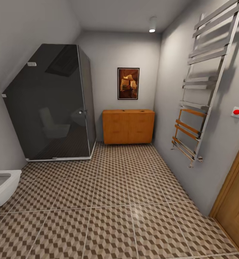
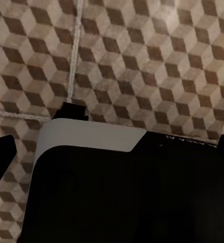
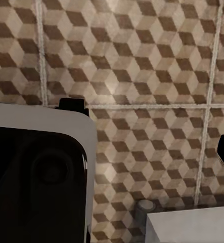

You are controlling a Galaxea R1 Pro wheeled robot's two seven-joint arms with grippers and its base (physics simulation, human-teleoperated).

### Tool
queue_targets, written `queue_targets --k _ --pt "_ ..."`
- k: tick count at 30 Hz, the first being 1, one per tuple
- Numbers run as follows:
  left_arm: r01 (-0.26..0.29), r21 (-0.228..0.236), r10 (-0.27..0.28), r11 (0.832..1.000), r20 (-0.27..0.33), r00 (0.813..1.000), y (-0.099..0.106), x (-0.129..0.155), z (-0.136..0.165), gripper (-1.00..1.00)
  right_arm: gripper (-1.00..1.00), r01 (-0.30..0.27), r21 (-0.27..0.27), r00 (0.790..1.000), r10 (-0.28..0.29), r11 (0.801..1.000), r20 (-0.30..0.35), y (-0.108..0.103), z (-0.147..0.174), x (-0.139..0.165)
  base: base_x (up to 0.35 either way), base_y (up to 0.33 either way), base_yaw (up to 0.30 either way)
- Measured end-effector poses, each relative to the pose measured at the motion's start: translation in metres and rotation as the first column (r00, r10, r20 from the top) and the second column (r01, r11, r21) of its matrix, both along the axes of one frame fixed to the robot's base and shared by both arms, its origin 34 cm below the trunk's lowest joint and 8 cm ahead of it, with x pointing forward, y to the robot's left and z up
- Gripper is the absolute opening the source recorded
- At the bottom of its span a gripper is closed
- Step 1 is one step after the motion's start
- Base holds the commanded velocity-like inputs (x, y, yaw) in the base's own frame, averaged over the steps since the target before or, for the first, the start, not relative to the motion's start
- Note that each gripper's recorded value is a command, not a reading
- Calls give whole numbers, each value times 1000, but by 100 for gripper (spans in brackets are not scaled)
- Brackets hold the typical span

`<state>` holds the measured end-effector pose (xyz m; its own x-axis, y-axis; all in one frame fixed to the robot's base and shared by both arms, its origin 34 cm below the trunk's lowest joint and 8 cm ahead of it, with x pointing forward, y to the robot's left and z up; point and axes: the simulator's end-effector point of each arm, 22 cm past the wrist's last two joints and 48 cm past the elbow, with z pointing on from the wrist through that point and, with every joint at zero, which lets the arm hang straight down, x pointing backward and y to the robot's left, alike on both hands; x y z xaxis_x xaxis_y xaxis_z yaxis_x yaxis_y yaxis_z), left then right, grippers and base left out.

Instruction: Take the four mousetraps from the cabinet in the bathroom and place them on the bathroom floor. Make sure all four end up on the same floor surface, and ensure that at least two of them are either under or directly next to the same bathroom sink.

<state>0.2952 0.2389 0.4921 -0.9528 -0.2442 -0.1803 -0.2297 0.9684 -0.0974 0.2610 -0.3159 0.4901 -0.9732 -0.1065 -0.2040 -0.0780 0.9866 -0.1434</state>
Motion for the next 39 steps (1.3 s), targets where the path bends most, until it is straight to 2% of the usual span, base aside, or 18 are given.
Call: queue_targets --k 39 --pt "3 1 -3 1000 -1 1000 1 0 0 100 100 3 -1 1000 -3 1000 8 0 0 2 328 0 1"
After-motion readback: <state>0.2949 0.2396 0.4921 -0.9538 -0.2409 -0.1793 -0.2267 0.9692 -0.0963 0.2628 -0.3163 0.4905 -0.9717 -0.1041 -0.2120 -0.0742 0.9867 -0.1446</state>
